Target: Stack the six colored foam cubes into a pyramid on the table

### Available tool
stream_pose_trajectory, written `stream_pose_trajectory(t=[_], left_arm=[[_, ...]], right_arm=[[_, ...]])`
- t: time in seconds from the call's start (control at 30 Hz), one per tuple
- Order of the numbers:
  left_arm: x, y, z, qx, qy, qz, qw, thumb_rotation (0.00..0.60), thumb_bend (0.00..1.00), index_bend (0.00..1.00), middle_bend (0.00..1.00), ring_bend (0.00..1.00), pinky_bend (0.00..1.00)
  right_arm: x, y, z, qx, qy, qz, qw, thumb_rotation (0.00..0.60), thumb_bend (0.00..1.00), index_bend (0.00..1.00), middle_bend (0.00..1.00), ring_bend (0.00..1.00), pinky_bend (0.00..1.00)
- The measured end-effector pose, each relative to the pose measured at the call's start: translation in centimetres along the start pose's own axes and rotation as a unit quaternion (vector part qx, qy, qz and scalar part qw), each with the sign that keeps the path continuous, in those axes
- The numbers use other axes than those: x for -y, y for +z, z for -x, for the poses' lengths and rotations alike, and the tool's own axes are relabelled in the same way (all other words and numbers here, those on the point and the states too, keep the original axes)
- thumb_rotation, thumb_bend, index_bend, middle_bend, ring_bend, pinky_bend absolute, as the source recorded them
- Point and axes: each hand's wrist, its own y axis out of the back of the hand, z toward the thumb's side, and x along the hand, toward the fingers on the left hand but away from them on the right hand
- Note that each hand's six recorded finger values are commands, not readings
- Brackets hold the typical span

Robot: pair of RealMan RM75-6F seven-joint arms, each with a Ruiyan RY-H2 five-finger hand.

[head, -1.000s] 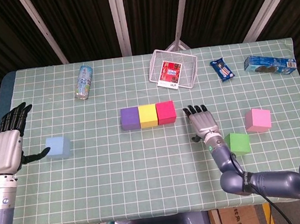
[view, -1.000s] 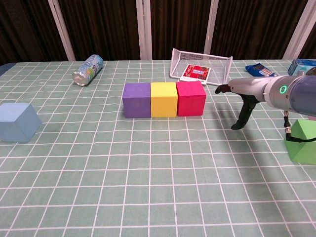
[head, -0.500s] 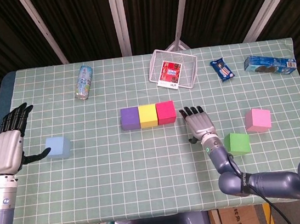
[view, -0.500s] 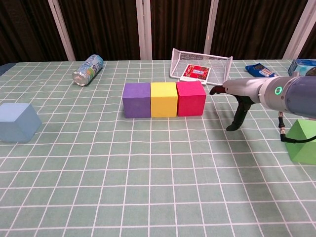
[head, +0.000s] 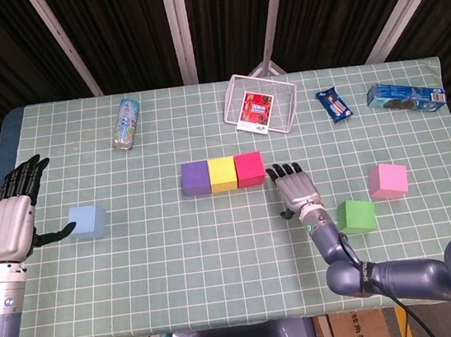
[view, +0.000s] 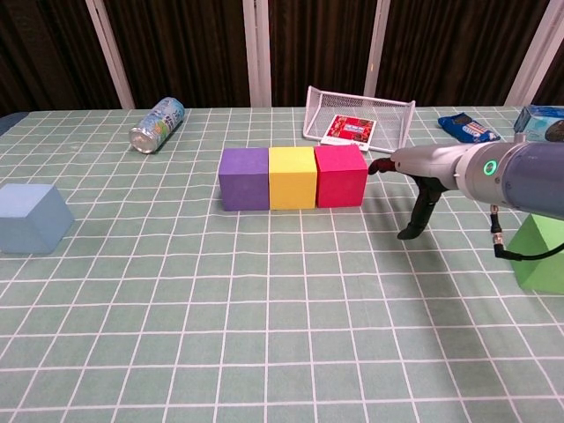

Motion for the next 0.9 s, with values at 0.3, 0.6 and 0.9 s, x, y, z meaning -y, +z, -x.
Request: stream_pose_trajectory(t=[0.3,0.6,0.9], left_arm=[[0.08,-0.07,-0.03,-0.001,-0.002,-0.001,1.0,0.6,0.05,0.0,0.0,0.0,0.02],[0.07,-0.1,-0.04,-0.001,-0.001,-0.001,1.0,0.6,0.05,0.0,0.0,0.0,0.02],[0.18,-0.23,-0.11,-0.003,-0.003,-0.001,1.0,0.6,0.05,0.0,0.0,0.0,0.02]], right_arm=[[0.0,0.34,-0.05,-0.004,0.0,0.0,1.0,0.6,0.24,0.0,0.0,0.0,0.0],[0.37,0.51,-0.2,-0.008,0.005,0.001,1.0,0.6,0.24,0.0,0.0,0.0,0.0],[0.4,0.48,-0.19,-0.007,0.004,0.001,1.0,0.6,0.24,0.0,0.0,0.0,0.0]])
